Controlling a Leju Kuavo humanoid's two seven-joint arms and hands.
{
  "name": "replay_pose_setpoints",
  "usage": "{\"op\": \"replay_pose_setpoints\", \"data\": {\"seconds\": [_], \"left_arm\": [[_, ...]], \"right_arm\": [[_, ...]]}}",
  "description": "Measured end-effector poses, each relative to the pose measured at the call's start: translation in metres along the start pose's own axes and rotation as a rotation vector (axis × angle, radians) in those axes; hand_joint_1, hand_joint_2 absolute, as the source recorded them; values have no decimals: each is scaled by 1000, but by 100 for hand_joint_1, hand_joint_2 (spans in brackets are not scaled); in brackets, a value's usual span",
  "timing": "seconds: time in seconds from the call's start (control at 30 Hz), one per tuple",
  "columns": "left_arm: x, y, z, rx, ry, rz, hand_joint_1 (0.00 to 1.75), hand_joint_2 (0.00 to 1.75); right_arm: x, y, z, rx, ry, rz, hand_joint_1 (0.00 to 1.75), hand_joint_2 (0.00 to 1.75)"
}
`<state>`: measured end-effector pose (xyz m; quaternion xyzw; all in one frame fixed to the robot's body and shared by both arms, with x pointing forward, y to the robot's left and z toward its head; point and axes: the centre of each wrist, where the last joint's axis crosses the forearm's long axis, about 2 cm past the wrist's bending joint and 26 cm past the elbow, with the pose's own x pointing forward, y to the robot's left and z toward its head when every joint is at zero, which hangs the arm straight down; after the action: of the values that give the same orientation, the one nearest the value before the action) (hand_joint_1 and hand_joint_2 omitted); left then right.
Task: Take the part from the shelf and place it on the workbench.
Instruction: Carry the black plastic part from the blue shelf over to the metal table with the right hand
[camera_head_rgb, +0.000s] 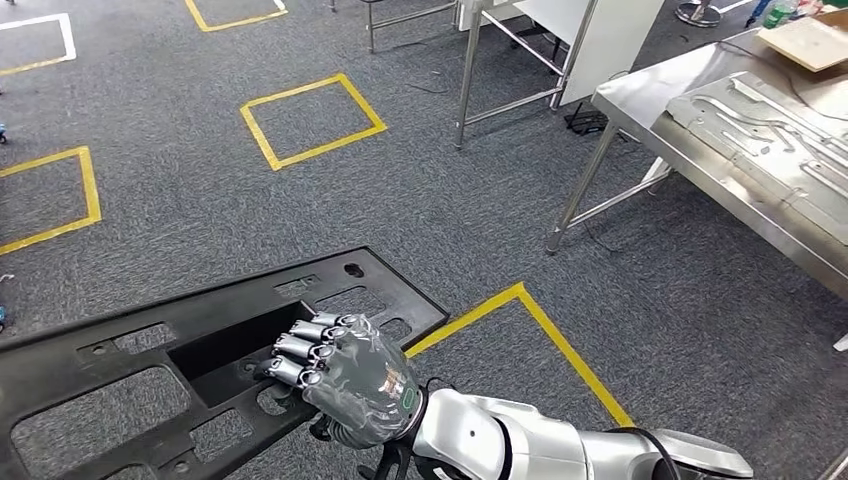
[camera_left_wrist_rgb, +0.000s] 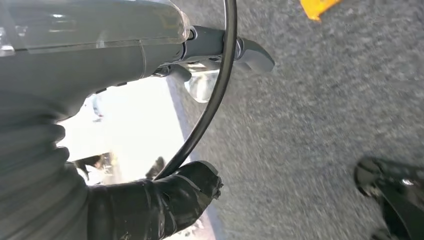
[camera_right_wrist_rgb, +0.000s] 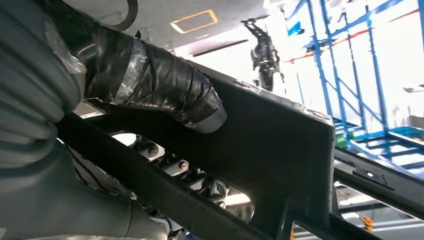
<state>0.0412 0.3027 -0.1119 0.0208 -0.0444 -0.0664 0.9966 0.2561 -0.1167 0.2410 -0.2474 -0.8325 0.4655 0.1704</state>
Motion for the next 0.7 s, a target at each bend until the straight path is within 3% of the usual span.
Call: {"op": "replay_pose_setpoints", "data": {"seconds": [0.7], "left_arm": [[-1, -2, 0, -11, 2, -5, 0, 175]], "right_arm": [[1, 2, -1, 1, 3, -9, 175, 175]]}}
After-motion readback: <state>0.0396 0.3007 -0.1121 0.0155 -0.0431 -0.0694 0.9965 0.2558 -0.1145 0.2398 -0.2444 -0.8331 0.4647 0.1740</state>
